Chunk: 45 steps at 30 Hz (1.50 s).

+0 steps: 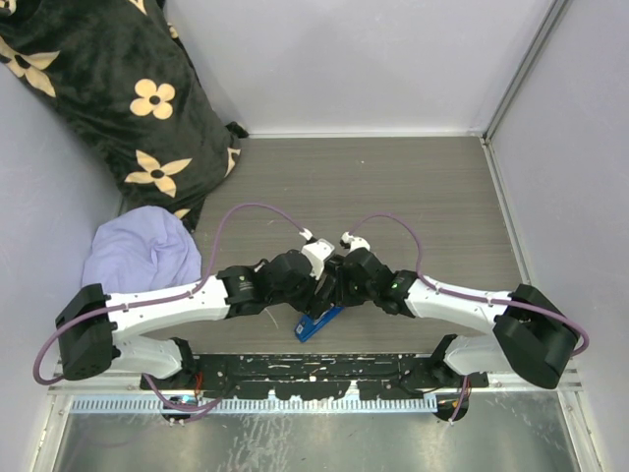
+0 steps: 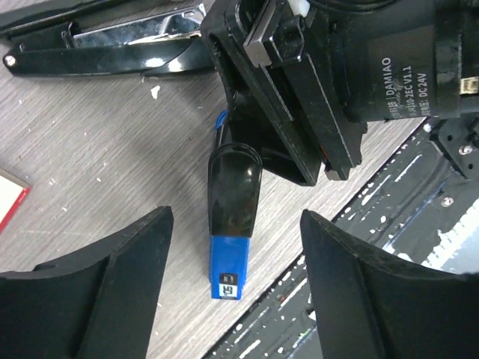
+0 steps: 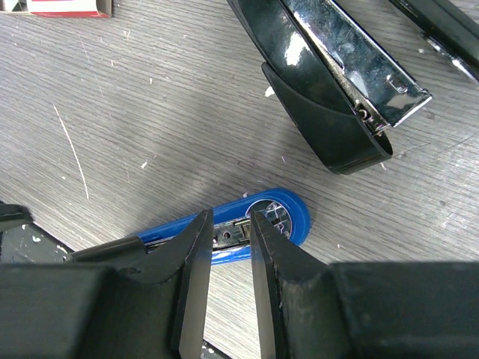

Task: Load the staples into the stapler
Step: Open the stapler at the center of the board.

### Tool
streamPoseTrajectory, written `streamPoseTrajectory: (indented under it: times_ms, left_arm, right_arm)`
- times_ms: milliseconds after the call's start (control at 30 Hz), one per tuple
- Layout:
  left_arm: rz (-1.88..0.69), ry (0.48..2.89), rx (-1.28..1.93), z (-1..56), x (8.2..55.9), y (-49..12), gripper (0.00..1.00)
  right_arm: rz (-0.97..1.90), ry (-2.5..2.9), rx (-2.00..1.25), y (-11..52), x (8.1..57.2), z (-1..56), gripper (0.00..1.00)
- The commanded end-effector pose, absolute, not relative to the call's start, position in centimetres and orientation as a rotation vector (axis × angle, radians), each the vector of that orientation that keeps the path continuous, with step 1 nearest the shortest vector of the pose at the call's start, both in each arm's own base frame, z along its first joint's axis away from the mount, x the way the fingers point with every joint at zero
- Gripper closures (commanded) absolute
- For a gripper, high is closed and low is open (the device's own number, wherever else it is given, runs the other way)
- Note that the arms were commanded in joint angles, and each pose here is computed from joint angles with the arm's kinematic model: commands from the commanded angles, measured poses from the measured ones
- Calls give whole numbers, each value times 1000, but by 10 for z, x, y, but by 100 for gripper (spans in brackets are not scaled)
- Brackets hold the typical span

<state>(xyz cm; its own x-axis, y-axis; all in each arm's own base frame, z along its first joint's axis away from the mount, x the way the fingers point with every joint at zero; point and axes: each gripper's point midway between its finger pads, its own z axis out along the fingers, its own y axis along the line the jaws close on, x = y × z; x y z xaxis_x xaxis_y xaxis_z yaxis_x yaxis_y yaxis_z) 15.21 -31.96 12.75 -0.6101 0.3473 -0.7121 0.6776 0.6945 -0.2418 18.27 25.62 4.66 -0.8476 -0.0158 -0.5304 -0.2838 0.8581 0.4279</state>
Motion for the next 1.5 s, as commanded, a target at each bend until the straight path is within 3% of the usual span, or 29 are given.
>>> streamPoseTrajectory:
  times_ms: [0, 333, 533, 600, 1133, 1467]
  left_arm:
    - [-711, 2134, 847, 144, 163, -341, 32]
    - [-730, 2096, 907, 129, 170, -354, 51]
    - [-759, 2024, 947, 130, 170, -356, 91]
    - [-767, 1978, 956, 135, 170, -355, 99]
    - [-881, 1558, 998, 205, 189, -372, 100]
    - [-808, 1490, 1010, 200, 198, -359, 100]
  right_arm:
    - [606, 2554, -196, 240, 176, 32, 67]
    - [592, 2560, -162, 234, 174, 28, 67]
    - [549, 2548, -128, 226, 177, 32, 67]
    - [541, 2538, -115, 224, 178, 35, 67]
    - [457, 2511, 32, 185, 183, 43, 66]
    - [425, 2502, 150, 160, 185, 36, 65]
